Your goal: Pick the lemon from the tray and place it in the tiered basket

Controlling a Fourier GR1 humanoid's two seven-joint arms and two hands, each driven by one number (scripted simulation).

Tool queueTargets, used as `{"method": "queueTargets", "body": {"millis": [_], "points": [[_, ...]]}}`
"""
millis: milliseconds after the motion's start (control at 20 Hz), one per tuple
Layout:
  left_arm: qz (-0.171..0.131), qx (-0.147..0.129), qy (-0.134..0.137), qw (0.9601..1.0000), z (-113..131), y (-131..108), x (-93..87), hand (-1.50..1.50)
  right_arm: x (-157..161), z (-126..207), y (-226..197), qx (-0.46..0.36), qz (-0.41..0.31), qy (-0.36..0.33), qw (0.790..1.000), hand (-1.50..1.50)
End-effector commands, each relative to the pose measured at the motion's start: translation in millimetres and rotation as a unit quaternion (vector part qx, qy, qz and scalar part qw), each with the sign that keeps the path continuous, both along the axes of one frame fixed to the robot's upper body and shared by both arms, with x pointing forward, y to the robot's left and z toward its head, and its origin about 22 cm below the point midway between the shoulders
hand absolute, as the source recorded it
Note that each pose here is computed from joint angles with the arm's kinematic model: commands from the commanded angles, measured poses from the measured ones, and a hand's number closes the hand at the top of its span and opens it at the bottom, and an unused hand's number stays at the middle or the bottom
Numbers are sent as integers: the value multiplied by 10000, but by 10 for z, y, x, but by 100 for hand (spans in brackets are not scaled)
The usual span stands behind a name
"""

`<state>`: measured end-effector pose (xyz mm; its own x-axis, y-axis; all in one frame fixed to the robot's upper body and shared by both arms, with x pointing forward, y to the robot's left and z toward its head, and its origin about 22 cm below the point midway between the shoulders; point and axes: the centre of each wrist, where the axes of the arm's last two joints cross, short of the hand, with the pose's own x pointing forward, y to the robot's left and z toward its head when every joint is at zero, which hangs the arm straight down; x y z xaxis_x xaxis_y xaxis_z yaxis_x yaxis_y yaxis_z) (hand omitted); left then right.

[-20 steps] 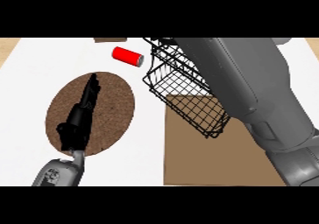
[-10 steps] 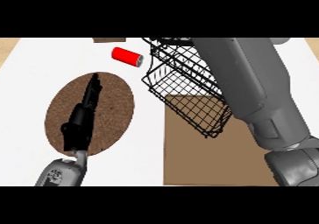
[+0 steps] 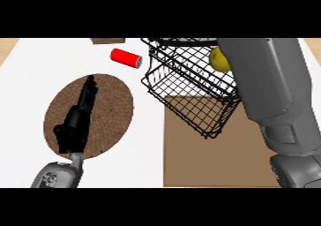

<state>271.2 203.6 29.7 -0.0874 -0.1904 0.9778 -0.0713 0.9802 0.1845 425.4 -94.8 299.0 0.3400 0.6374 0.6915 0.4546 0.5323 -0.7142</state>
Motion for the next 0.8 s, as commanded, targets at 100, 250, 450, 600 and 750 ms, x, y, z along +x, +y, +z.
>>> {"method": "queueTargets", "body": {"millis": [100, 250, 450, 600, 750], "points": [[77, -125, 138, 9998, -50, -2, -126, 0, -188, 162, -620, 869, -932, -405, 9910, -150], [158, 5, 26, 9999, -78, 143, -39, 0, -402, 114, -736, 1414, -1061, -652, 9821, -150], [316, -27, 192, 9993, -73, 180, -114, 0, -799, -94, -1187, 1594, -1022, -826, 9784, -150], [395, -16, 143, 9991, -39, 362, -130, 0, -1204, -264, -1481, 1479, -1002, -998, 9788, -150], [303, -36, 121, 9995, -51, 270, -191, 0, -1602, -491, -1795, 1623, -969, -947, 9774, -150]]}}
